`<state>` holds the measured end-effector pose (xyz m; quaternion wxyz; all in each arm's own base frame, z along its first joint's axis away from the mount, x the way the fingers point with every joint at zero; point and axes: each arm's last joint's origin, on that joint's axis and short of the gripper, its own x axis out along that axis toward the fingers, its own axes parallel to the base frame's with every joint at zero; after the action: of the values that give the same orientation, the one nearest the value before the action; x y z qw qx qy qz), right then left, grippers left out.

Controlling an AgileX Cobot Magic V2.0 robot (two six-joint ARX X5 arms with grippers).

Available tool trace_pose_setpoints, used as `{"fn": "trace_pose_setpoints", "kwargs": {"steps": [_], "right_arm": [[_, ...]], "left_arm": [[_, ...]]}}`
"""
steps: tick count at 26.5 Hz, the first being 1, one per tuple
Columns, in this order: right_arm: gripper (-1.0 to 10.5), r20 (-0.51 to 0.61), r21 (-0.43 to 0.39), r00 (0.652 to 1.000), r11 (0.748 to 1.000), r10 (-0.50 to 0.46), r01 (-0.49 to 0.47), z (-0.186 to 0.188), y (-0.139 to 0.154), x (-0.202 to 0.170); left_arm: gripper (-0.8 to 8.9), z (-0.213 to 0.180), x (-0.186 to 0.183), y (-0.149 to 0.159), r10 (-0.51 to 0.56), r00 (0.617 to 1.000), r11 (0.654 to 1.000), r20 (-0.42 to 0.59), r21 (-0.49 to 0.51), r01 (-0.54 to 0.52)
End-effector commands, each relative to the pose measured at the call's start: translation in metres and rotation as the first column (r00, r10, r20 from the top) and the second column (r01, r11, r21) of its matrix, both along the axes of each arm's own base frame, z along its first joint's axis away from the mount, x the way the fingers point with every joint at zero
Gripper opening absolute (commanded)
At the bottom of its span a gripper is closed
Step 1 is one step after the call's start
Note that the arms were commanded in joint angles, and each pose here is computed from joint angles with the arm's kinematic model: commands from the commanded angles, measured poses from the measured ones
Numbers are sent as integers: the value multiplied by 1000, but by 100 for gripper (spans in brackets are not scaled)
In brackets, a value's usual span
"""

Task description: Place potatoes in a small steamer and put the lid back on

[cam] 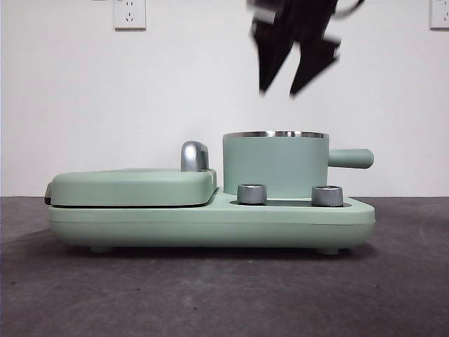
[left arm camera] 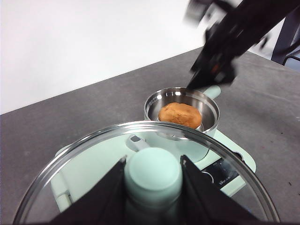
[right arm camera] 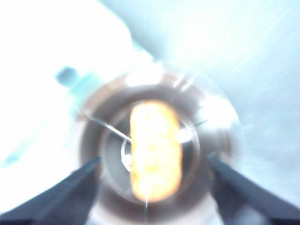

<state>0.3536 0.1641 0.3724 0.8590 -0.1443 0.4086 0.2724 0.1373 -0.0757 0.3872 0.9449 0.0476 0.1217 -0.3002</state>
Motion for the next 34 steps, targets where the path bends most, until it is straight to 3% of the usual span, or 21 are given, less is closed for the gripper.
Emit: {"fn": "trace_pose_setpoints", "kwargs": {"steps": [1, 5, 9, 22, 34], "right_arm": [[267, -1, 20, 1000, 1000, -17, 17, 28, -9, -26], [266, 68, 52, 997, 999, -18, 15, 65, -34, -79], [266, 103, 67, 994, 998, -21, 15, 66, -56, -128], [267, 178, 137, 983, 990, -48, 23, 8, -106, -236], [267, 136, 177, 987, 982, -83, 59, -42, -126, -280]], "left_arm": [[16, 8, 0, 0, -4, 999, 1000, 49, -17, 5], [16, 11, 3, -3, -29, 996, 999, 80, -41, 32], [15, 8, 9, -7, -32, 998, 999, 56, -41, 35], [15, -4, 43, -31, -105, 994, 993, 25, -57, 106], [15, -34, 105, -90, -192, 977, 971, 91, -126, 203]]}}
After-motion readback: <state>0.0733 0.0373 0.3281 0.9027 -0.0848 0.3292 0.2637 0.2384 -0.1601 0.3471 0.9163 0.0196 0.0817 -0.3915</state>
